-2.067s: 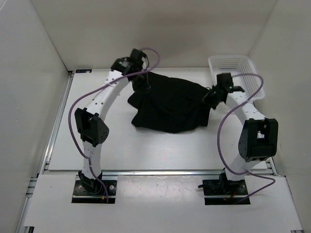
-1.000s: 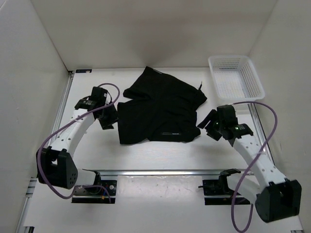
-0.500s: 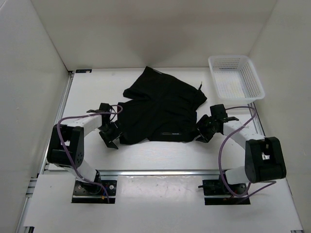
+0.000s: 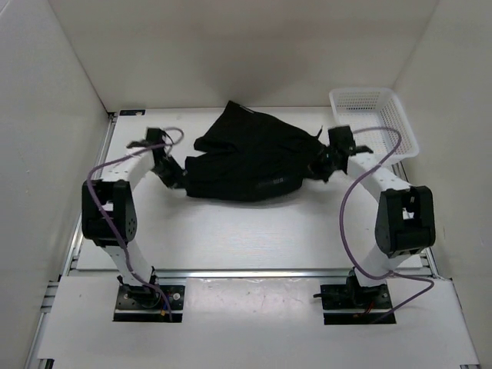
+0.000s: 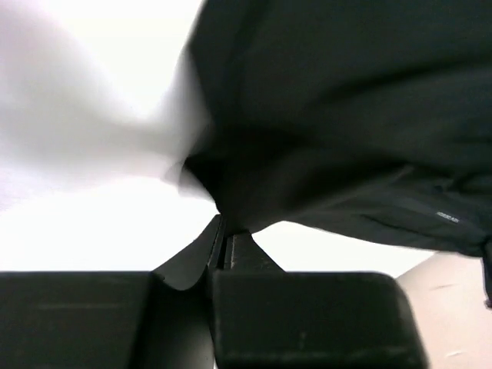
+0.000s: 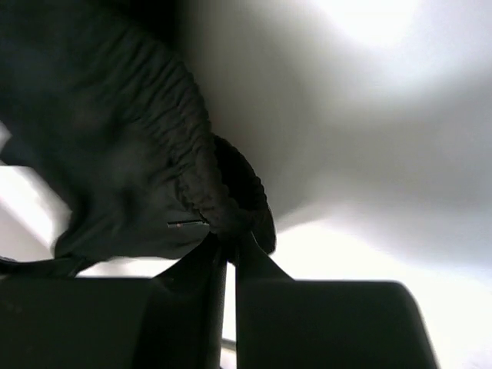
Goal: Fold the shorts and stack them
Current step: Flatten the shorts out
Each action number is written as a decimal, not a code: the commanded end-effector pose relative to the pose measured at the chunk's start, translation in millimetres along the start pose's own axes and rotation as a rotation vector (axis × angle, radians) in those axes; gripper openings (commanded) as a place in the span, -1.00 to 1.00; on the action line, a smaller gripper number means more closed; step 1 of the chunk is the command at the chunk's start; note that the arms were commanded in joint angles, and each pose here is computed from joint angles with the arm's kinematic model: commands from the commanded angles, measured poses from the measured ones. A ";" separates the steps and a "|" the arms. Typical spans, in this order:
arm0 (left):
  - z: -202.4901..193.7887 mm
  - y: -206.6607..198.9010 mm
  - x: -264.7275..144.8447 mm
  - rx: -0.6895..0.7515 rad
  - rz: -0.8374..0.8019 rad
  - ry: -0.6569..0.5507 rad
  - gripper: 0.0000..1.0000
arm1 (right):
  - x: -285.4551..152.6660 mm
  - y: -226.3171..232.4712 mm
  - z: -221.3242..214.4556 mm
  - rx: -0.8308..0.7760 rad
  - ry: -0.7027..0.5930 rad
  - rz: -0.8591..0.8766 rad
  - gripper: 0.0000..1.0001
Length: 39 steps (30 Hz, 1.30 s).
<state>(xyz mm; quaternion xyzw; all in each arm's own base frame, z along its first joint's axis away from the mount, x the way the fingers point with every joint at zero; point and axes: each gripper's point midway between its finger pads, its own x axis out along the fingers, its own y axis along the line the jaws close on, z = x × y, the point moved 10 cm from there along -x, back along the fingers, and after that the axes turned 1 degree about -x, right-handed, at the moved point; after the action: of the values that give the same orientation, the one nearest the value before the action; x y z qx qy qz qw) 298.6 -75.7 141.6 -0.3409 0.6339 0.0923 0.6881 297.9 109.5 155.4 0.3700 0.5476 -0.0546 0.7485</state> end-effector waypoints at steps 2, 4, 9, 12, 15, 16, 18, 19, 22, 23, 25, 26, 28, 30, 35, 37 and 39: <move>47.8 -37.1 -111.4 0.053 -0.143 -0.299 -0.80 | -68.8 82.4 60.0 -0.168 -0.240 0.188 -1.00; 52.7 -47.7 -154.6 0.075 -0.196 -0.399 -0.80 | -98.5 93.7 62.6 -0.242 -0.318 0.243 -1.00; 33.6 -33.6 -162.1 0.085 -0.201 -0.381 -0.80 | -97.4 56.3 24.4 -0.364 -0.373 0.175 -1.00; 9.2 -8.2 -130.5 0.077 -0.159 -0.317 -0.80 | -78.9 -1.1 -26.1 -0.407 -0.348 0.064 -1.00; -18.9 20.8 -87.7 0.072 -0.099 -0.226 -0.73 | -58.7 -64.8 -59.7 -0.331 -0.321 -0.130 -0.44; -22.9 28.1 -77.4 0.064 -0.080 -0.201 -0.61 | -57.7 -73.5 -66.7 -0.316 -0.303 -0.134 -0.22; -30.6 42.4 -57.4 0.042 -0.033 -0.142 -0.38 | -62.1 -83.1 -77.1 -0.285 -0.281 -0.123 0.38; -32.0 44.3 -55.4 0.040 -0.028 -0.135 -0.29 | -65.0 -82.1 -79.9 -0.248 -0.273 -0.108 0.48; -35.2 46.2 -57.7 0.052 -0.033 -0.143 0.19 | -72.4 -85.5 -84.1 -0.154 -0.214 -0.104 0.59; -40.0 51.2 -54.9 0.048 -0.025 -0.133 0.24 | -73.3 -85.7 -85.1 -0.100 -0.189 -0.096 0.59; -47.8 55.2 -57.2 0.022 -0.034 -0.142 0.38 | -68.5 -96.1 -87.2 -0.010 -0.124 -0.085 0.59; -55.1 63.2 -50.4 0.001 -0.016 -0.118 0.38 | -65.1 -89.3 -87.6 0.027 -0.069 0.037 0.59; -61.5 69.2 -46.1 -0.021 -0.011 -0.111 0.41 | -52.8 -100.3 -91.6 0.113 -0.021 0.107 0.59; -67.0 77.2 -36.1 -0.038 0.005 -0.090 0.68 | -45.3 -94.3 -88.9 0.149 -0.019 0.188 0.61; -59.6 75.2 -20.1 -0.043 0.023 -0.077 0.84 | -32.5 -86.3 -78.9 0.149 -0.007 0.219 0.58; -49.7 71.4 -11.3 -0.054 0.035 -0.080 0.82 | -28.4 -81.8 -72.2 0.142 -0.028 0.229 0.55; -44.0 69.6 -4.5 -0.060 0.048 -0.064 0.77 | -19.5 -79.0 -68.8 0.143 -0.016 0.198 0.48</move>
<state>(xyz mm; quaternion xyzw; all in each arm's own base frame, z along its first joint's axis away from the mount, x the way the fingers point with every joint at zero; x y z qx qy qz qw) 202.5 -47.1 123.9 -0.3410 0.6388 0.1412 0.6751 174.5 81.6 112.8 0.4563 0.5263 -0.0563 0.7152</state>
